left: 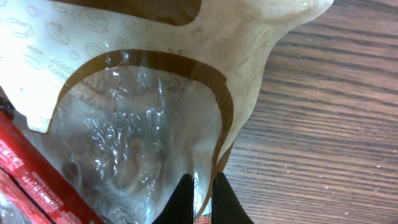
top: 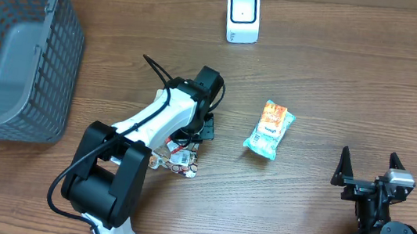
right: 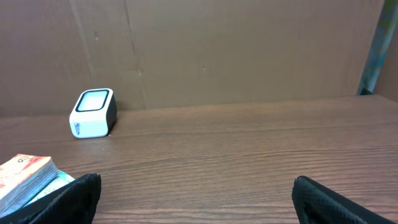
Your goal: Scan the item barcode
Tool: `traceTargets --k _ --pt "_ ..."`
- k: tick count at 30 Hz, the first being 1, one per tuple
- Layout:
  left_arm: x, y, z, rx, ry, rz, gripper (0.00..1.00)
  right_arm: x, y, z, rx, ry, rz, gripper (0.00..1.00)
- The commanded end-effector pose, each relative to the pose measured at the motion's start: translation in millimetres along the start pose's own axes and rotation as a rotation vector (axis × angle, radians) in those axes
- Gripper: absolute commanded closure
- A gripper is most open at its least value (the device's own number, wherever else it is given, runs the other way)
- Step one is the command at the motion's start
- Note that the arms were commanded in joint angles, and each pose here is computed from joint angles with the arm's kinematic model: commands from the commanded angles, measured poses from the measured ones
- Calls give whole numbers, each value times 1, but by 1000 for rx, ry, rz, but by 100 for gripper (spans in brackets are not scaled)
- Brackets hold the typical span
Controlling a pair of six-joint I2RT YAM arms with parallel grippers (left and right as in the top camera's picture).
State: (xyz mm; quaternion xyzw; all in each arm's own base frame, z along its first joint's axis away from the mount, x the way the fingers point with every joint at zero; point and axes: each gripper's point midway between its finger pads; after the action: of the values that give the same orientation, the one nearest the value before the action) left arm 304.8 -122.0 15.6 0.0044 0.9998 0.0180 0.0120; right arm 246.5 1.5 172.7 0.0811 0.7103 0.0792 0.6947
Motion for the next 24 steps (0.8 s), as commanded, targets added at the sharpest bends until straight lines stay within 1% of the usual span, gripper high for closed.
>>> traceTargets --k 1,6,12,16,19,20,21,24 --pt "-8 6 -2 -12 -16 -50 96 1 -3 0 11 -7 3 0" --pt "-14 5 -18 10 -63 -51 96 1 -3 0 11 -7 3 0" --pt "-38 -2 -70 73 -215 -54 95 1 -3 0 11 -6 3 0" --pt "-49 -3 -105 109 -309 -54 90 1 -3 0 11 -6 3 0" --pt "-49 1 -116 132 -325 -68 87 1 -3 0 11 -6 3 0" --pt "-47 0 -117 150 -316 -70 84 1 -3 0 11 -6 3 0" --pt "-45 -3 -117 176 -303 -64 77 1 -3 0 11 -6 3 0" --pt "-40 -30 -119 317 -272 50 63 1 -3 0 11 -6 3 0"
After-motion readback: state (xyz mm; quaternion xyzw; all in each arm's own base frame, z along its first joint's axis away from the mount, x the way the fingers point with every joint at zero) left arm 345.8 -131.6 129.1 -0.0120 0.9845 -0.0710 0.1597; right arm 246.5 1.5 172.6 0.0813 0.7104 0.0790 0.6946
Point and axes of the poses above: each gripper's point midway between its finger pads, its own z axis out along the fingers, its own y axis along the line the jaws close on, x = y × z, and after that the axes turned 9 degrees about z, right-handed
